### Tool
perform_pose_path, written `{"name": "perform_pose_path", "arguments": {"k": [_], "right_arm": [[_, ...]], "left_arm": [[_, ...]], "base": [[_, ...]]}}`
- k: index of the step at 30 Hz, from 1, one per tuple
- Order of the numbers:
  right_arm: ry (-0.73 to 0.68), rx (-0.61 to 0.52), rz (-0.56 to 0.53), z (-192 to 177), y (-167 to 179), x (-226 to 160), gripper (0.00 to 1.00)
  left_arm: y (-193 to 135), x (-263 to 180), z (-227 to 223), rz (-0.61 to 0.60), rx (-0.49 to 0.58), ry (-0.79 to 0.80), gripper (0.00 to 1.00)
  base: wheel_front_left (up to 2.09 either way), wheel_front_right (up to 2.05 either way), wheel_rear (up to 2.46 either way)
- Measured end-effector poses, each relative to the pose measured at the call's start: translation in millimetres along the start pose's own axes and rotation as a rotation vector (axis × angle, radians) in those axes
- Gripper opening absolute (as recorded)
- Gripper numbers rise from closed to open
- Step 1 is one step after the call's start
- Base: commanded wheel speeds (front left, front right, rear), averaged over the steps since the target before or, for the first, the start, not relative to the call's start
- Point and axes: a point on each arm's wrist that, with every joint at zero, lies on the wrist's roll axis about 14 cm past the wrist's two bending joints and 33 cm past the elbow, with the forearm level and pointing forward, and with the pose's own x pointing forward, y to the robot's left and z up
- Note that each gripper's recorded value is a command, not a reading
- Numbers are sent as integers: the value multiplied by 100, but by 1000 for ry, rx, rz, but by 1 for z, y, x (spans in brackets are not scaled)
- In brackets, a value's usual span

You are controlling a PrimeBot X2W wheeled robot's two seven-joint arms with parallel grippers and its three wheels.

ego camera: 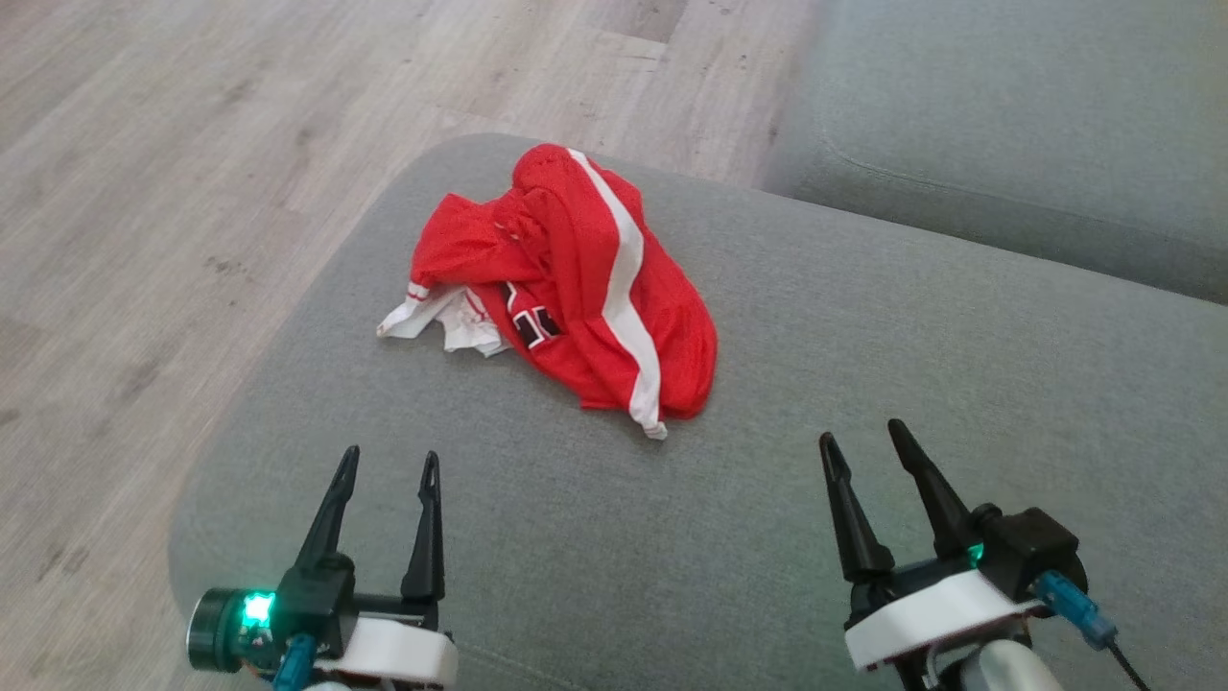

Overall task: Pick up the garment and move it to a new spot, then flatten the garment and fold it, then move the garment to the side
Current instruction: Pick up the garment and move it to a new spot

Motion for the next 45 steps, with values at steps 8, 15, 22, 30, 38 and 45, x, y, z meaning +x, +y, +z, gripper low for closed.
{"name": "perform_pose_path", "arguments": {"k": [8,15,22,30,38,45], "right_arm": [[15,4,51,-5,16,3,100],[17,9,43,-6,14,1,100],[35,24,-2,-15,-3,-1,100],[26,28,-53,-19,-35,21,100],[43,38,-142,-29,-69,14,100],[50,51,-231,-35,-100,4,100]], "left_arm": [[12,-7,-1,37,2,4,100],[8,-6,-6,7,24,20,100],[-3,38,15,-127,122,-25,100],[-35,166,81,-299,277,-14,100],[-71,215,14,-412,216,379,100],[-72,238,-29,-431,278,585,100]], "base": [[0,0,0],[0,0,0],[0,0,0],[0,0,0],[0,0,0],[0,0,0]]}}
